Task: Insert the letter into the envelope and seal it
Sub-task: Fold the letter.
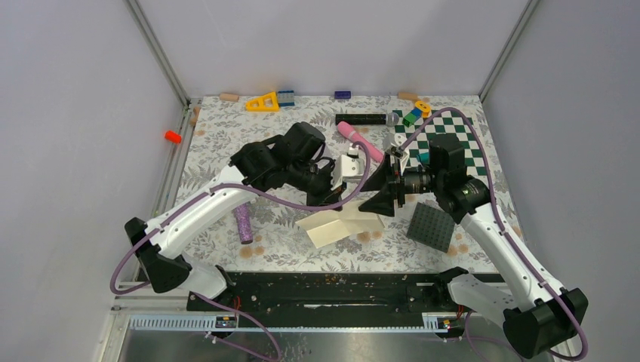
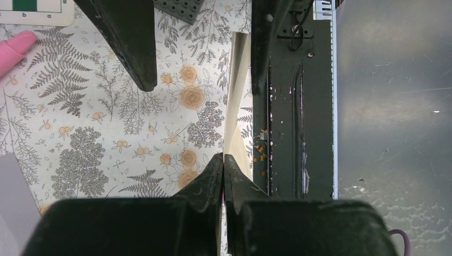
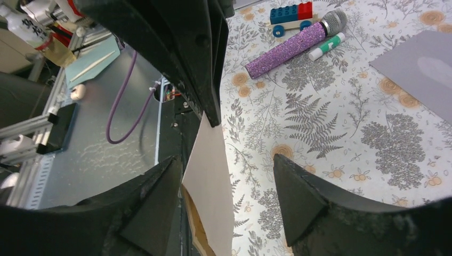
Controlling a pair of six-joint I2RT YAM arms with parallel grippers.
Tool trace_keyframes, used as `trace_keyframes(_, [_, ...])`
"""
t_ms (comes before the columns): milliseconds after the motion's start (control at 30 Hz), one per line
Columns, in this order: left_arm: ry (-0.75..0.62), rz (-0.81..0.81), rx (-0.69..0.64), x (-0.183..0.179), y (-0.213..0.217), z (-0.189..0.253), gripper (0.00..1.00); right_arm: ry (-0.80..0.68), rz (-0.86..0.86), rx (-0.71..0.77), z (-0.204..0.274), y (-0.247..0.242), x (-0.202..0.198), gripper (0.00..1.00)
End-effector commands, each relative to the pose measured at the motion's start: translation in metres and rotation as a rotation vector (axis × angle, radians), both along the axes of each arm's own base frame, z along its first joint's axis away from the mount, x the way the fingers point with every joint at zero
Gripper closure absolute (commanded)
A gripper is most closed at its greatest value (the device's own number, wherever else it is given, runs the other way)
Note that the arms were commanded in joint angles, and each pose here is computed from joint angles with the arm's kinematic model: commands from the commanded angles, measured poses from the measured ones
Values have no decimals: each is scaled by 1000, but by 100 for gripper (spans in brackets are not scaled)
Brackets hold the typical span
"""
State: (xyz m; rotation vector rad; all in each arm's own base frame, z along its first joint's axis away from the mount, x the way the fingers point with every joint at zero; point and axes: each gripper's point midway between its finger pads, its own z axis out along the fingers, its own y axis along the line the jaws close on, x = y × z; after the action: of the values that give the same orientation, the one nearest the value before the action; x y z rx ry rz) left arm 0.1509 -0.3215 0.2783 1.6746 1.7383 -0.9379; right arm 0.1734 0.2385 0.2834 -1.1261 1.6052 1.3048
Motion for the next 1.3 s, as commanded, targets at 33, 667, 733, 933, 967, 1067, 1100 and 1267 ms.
trace_keyframes(33, [-11,-28,-28,-1,-9,6,100,-28,39,39,10,2,-3,45])
trace_keyframes(667, [-73,10,30,4,8,-7,87,-141,-22,8,13,-9,-6,100])
trace_keyframes(733, [-73,9,49,4,11,-11,100,-148,-26,3,12,-9,-6,100])
trace_keyframes(933, [-89,27,86,7,18,-18,89,-157,-31,-4,14,-11,-6,100])
trace_keyframes(967, [-96,30,91,8,19,-18,82,-162,-33,-5,14,-11,-6,100])
trace_keyframes(1067, [-115,41,109,10,25,-19,76,-173,-44,-9,15,-12,-5,100])
trace_keyframes(1100, [-121,45,117,10,27,-21,76,-177,-48,-11,15,-13,-4,100])
trace_keyframes(1267, [-146,61,141,12,36,-26,100,-186,-50,-13,15,-14,-5,100])
